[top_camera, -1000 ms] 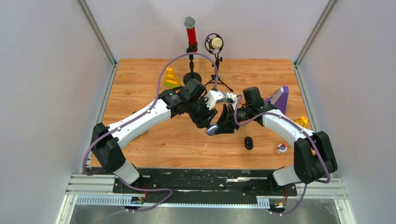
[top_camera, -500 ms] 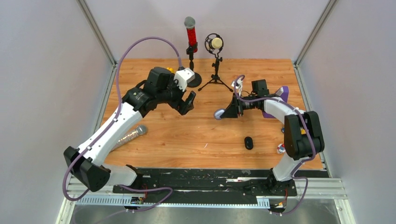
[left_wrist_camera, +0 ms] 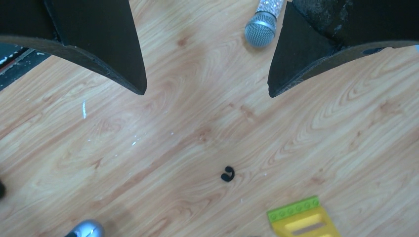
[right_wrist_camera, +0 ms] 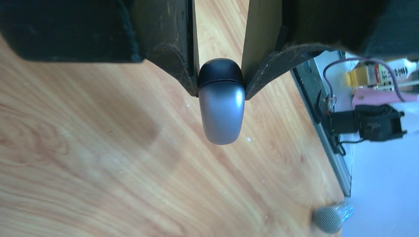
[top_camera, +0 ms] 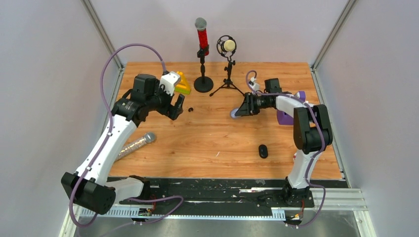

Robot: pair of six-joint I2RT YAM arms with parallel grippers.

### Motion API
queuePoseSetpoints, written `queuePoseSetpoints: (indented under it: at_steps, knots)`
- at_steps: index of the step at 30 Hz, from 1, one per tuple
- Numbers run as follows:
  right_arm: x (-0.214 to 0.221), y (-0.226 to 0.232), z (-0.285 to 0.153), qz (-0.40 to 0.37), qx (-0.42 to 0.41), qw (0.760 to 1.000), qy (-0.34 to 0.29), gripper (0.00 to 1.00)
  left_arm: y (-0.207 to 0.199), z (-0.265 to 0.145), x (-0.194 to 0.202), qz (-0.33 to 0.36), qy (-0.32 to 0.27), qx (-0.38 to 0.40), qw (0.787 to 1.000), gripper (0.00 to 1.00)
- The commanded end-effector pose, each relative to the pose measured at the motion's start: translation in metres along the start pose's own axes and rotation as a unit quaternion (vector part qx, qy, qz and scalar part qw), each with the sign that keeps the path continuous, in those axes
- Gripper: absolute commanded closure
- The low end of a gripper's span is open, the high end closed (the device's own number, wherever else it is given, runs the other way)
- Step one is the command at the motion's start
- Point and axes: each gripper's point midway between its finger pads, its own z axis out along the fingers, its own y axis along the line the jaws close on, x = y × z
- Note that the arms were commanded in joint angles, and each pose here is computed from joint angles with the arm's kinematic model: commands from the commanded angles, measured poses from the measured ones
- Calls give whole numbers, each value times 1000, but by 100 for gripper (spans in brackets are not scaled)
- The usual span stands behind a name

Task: Insert the wireless bluetooth earbuds into the charging case
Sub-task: Place the charging case at the center of the board.

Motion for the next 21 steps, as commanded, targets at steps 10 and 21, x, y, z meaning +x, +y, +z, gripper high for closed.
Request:
queuePoseSetpoints:
  at_steps: [10,21]
  knots:
    - [-47,-52,12,79,115,989,-50,99,23,-31,32,2,-21,-65,998,0]
    - [-36,-83,23,106,152,982,-29,97,22,-33,43,-6,-31,-62,998,0]
